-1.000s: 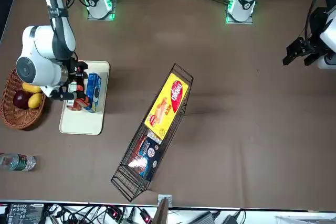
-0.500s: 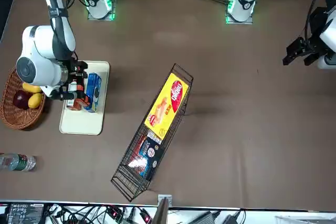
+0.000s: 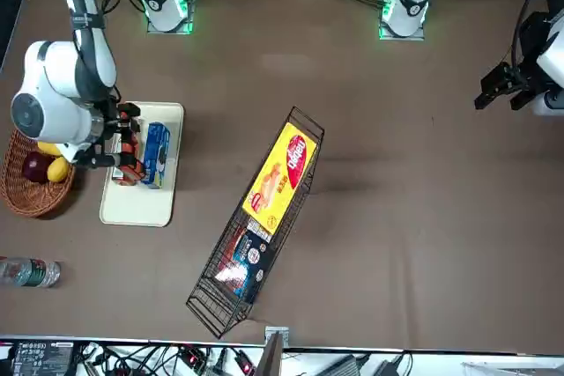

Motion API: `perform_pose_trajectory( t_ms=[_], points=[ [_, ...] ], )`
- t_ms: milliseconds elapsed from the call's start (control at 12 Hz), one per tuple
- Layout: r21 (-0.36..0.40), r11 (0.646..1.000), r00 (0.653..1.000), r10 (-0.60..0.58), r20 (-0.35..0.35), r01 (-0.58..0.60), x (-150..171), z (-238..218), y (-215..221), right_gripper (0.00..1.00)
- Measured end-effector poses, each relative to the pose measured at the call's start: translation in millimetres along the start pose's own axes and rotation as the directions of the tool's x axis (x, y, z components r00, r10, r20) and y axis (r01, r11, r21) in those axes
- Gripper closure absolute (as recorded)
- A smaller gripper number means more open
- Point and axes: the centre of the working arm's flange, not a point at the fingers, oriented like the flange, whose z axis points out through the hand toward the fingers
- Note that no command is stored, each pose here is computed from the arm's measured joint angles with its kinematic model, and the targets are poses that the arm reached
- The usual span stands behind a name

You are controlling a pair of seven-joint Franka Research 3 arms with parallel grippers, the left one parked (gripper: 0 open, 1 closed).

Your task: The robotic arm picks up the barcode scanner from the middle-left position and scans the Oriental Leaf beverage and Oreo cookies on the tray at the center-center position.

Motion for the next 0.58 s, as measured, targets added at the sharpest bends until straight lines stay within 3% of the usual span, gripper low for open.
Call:
perform_pose_trajectory(
  t_ms=[583],
  points=[
    [0.017,1.000,1.000,-0.004,-0.003,0.004,-1.9,-0.5,28.9,0.58]
  ],
)
